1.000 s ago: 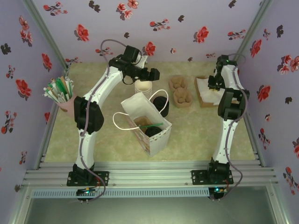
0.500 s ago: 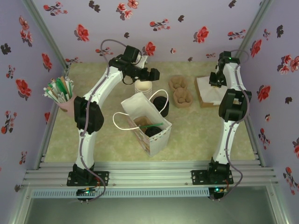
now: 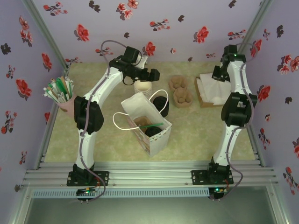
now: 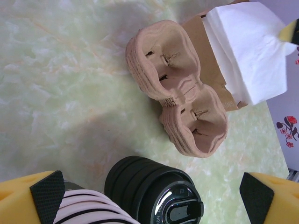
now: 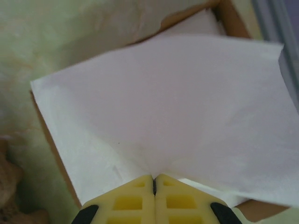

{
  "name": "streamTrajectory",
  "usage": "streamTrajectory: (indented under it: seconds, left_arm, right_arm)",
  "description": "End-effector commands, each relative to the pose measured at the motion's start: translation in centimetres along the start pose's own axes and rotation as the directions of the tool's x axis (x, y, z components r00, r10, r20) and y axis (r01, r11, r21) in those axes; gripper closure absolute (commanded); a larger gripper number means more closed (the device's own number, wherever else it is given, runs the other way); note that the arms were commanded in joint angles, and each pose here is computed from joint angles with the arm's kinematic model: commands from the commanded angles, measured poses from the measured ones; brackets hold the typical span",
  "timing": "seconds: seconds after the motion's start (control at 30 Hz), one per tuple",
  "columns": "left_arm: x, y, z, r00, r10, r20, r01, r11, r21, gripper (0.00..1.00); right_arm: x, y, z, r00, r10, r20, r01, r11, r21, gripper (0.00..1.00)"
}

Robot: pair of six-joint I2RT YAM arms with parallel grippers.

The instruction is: Pack the takeout coffee

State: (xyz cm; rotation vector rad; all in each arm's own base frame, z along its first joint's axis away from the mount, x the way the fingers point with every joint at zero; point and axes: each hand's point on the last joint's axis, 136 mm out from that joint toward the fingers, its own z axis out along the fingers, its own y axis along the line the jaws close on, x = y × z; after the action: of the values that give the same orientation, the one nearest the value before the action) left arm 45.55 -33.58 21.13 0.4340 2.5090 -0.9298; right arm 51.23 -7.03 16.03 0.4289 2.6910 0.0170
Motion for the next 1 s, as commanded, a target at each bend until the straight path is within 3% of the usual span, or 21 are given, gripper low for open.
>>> streamTrajectory:
  seconds: [0.0,0.3,0.37,0.57,0.8,0.97]
  left_arm:
    - [-0.7,-2.2,-2.1,0.998,0.050,0.044,-0.052,0.998,0.034,0.01]
    - [-0.4,-2.0,-2.0,0.998,0.044,0.041,-0.045,0.998,0.033,0.01]
    - [-0.3,-1.9,-1.9,0.998,0.043,0.037,-0.044,0.999,0.031,0.01]
    - [-0.3,-1.9,-1.8,0.999,0.044,0.032,-0.045,0.998,0.032,0.01]
    - [-0.2,-1.6,-1.4,0.999,0.038,0.028,-0.039,0.999,0.029,0.01]
    - [-0.2,-1.4,-1.2,0.999,0.037,0.024,-0.037,0.999,0.028,0.01]
  right_arm:
    - [-0.8,-0.4,-1.0,0.998,0.031,0.046,-0.031,0.999,0.007,1.00]
    - [1.3,-0.4,3.0,0.998,0.014,-0.066,-0.014,1.000,0.010,0.98]
    - [2.1,-0.6,4.3,0.994,0.013,-0.106,-0.011,1.000,0.016,0.82]
    - [3.0,-0.8,6.2,0.989,0.012,-0.148,-0.007,1.000,0.030,0.58]
    - [4.0,-0.6,8.7,0.977,0.000,-0.213,0.003,1.000,0.014,0.56]
    - [5.0,-0.6,10.3,0.967,0.002,-0.253,0.001,1.000,0.013,0.49]
